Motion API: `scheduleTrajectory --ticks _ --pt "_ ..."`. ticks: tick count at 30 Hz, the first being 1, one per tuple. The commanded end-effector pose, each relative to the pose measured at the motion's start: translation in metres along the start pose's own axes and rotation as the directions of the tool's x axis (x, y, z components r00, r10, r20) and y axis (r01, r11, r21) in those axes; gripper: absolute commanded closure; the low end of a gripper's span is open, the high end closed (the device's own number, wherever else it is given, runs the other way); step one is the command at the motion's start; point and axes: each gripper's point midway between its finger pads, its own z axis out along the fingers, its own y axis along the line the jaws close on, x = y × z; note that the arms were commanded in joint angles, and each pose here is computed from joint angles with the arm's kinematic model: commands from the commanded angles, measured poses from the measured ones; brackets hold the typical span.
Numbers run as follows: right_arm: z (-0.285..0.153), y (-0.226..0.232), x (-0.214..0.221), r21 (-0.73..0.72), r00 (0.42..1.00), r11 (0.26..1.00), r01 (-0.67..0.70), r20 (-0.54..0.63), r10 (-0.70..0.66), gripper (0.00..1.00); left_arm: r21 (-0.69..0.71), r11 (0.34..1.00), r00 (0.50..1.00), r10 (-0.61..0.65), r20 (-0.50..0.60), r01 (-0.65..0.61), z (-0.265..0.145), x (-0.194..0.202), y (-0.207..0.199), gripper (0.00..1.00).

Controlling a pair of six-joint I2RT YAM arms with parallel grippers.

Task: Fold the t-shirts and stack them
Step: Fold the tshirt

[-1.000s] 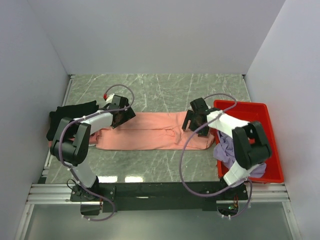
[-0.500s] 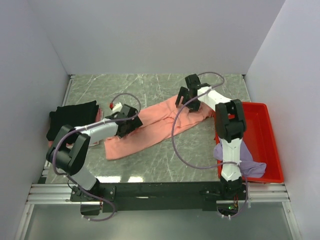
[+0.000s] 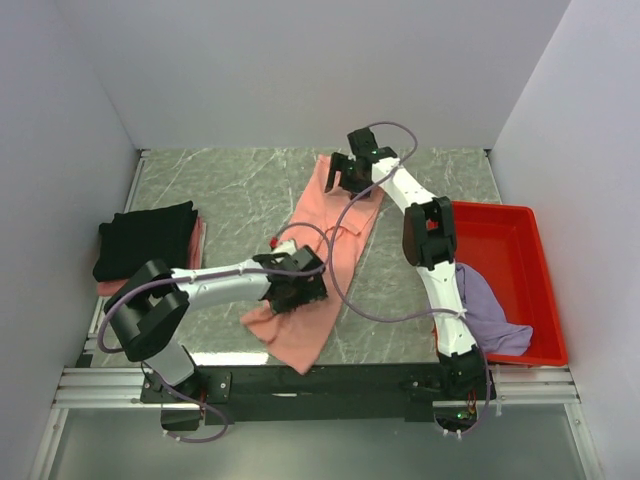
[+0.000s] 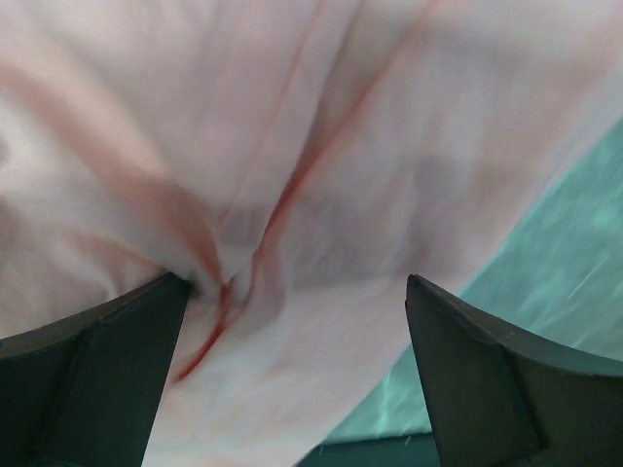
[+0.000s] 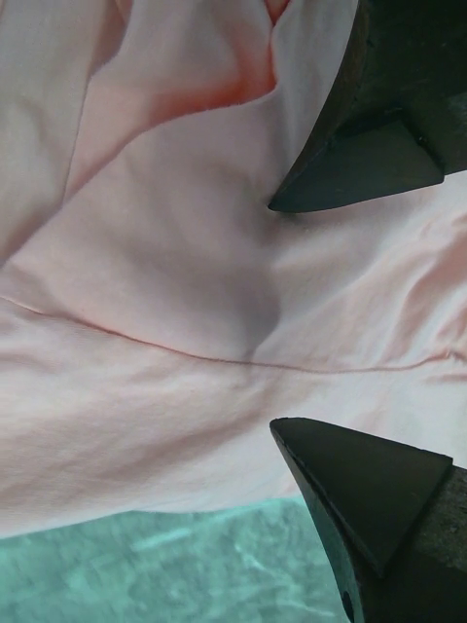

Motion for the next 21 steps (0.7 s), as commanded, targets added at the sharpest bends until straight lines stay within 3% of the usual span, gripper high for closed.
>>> scheduleTrajectory --ticks 1,6,9,13,18,21 --pt "0.018 0.033 0.025 -0.091 0.996 0.994 0.055 -0.063 -0.061 0.08 -0.077 0.996 0.996 0.039 -0.078 -0.045 -0.021 0.036 0.001 0.01" --pt "0.011 0.06 0.025 -0.185 0.993 0.978 0.092 -0.056 -0.104 0.08 -0.02 0.989 0.986 0.142 -0.086 -0.144 -0.039 0.059 -0.017 0.01" --pt "-0.025 0.072 -0.001 -0.188 0.988 0.97 0.152 0.036 -0.148 0.08 -0.014 0.987 0.987 0.157 -0.032 -0.158 -0.052 0.056 -0.024 0.01" --pt "-0.075 0.087 -0.031 -0.183 0.966 0.954 0.238 0.151 -0.212 0.07 0.054 0.981 0.982 0.182 0.04 -0.184 -0.075 0.041 -0.033 0.01" --pt "-0.152 0.093 -0.05 -0.131 0.93 0.947 0.293 0.27 -0.25 0.07 0.036 0.973 0.955 0.216 0.203 -0.227 -0.087 0.004 -0.029 0.01" --pt "-0.157 0.078 -0.023 -0.111 0.952 0.961 0.252 0.208 -0.225 0.07 0.058 0.954 0.932 0.272 0.242 -0.293 -0.087 -0.004 -0.034 0.01"
